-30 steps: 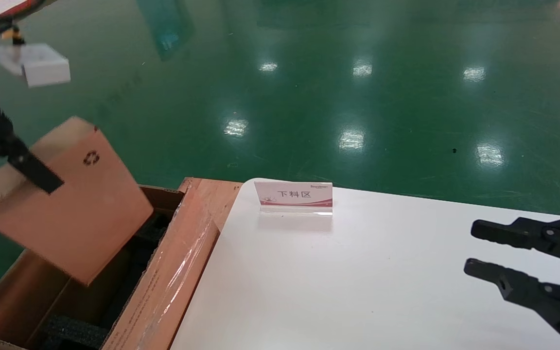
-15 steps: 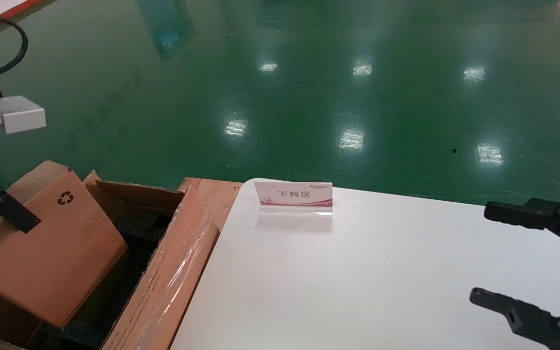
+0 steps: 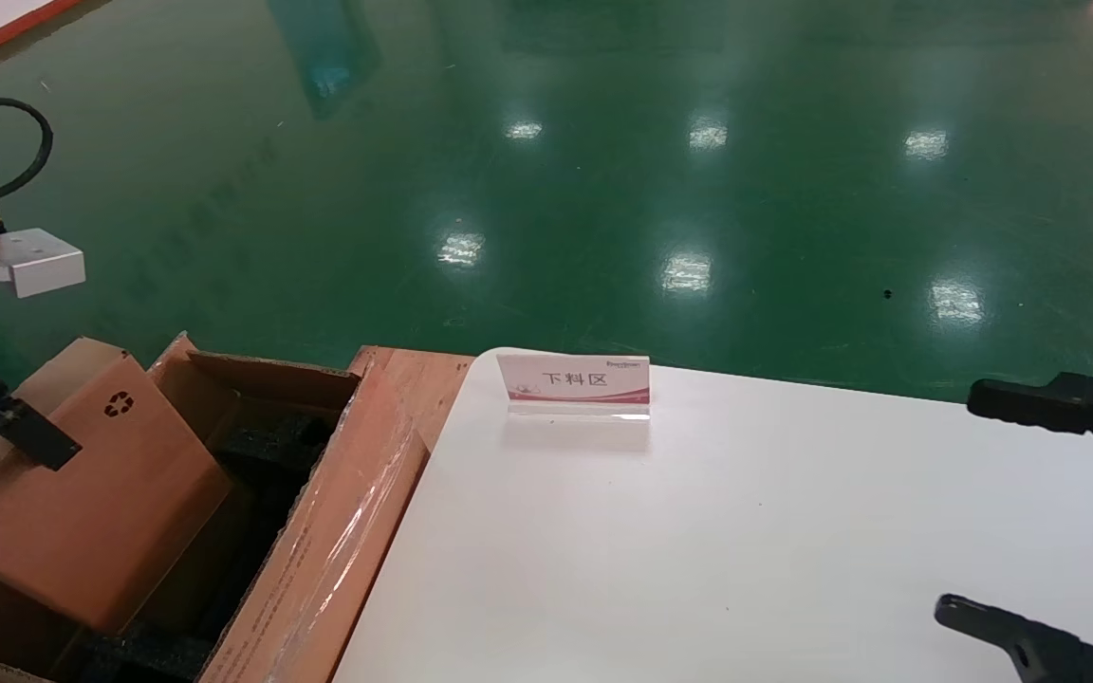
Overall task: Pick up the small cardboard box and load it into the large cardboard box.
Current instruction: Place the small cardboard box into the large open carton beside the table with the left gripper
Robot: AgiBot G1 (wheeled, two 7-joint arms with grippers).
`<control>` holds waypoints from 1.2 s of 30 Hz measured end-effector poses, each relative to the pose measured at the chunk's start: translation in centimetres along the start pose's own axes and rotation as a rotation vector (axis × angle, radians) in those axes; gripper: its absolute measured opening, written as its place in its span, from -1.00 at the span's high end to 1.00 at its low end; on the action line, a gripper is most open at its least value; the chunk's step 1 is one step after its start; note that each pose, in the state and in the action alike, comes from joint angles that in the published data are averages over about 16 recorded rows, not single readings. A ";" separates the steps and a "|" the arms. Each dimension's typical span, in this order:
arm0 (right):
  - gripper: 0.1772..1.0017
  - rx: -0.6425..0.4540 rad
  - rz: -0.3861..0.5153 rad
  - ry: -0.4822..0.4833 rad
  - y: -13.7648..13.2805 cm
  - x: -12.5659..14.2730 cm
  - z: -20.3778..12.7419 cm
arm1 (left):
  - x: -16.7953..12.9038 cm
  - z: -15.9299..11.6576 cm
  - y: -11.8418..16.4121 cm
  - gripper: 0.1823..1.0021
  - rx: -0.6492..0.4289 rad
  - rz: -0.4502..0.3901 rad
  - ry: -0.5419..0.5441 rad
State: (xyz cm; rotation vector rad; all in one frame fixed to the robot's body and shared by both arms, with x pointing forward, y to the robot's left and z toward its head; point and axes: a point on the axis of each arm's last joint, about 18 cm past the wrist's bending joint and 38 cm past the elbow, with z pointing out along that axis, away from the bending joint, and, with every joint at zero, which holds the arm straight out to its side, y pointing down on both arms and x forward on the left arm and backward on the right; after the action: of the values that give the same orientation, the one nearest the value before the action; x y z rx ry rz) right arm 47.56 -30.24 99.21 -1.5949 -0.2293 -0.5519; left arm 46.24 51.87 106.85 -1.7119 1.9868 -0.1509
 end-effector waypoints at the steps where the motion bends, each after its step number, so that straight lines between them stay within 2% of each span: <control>1: -0.85 0.000 0.000 0.000 0.0 0.0 0.0 | -0.1 0.4 -0.1 0.66 0.001 -0.006 -0.001; 13: -0.99 0.000 0.000 0.000 0.0 0.0 0.0 | -0.9 4.4 -0.8 0.66 0.003 -0.065 -0.012; 36: -1.00 0.000 0.000 0.000 0.0 0.0 0.0 | -1.9 9.0 -1.8 0.66 -0.009 -0.119 -0.063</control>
State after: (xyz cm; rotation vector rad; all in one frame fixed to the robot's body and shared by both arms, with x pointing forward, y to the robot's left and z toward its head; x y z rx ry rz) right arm 47.56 -30.24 99.21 -1.5949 -0.2293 -0.5519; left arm 51.99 55.46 100.34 -1.8190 1.8437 -0.1286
